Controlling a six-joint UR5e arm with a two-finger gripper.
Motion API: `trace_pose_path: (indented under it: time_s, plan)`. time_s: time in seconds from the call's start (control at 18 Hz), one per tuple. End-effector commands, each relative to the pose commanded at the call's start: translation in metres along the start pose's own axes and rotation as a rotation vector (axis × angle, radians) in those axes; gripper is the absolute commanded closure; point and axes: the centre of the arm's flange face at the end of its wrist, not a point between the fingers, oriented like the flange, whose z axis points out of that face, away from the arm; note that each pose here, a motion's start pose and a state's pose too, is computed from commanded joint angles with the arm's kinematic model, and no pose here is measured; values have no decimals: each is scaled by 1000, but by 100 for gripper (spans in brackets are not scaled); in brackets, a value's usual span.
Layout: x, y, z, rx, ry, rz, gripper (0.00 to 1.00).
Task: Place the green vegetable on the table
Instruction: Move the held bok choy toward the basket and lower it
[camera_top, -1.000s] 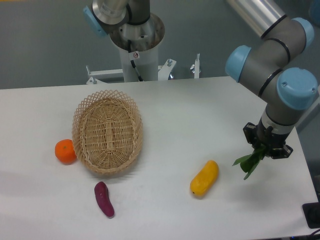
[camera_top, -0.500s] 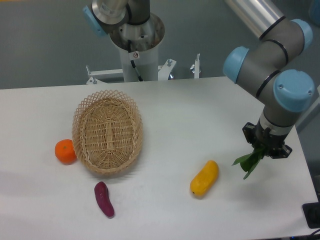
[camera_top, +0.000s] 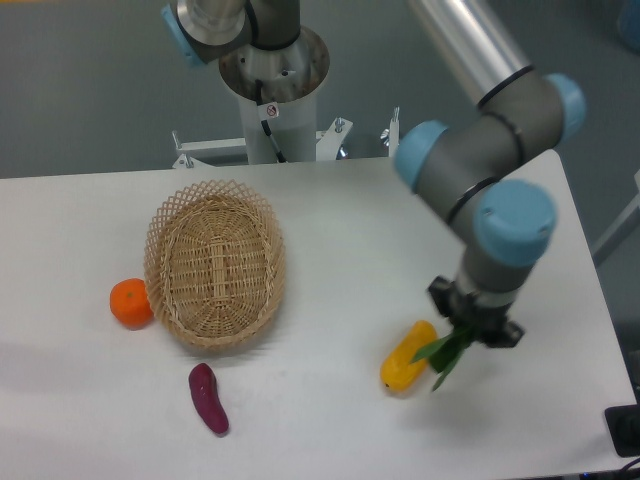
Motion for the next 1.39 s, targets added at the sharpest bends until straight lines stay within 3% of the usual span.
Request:
trace_pose_path:
  time_s: [0.83,1.06,1.17,1.39]
  plan:
    - [64,-58,27,14,75,30,95]
    - [77,-67,36,39,111,28,83]
    - [80,-68,41,36,120,28,72]
    - [79,-70,45,58,76,34,28]
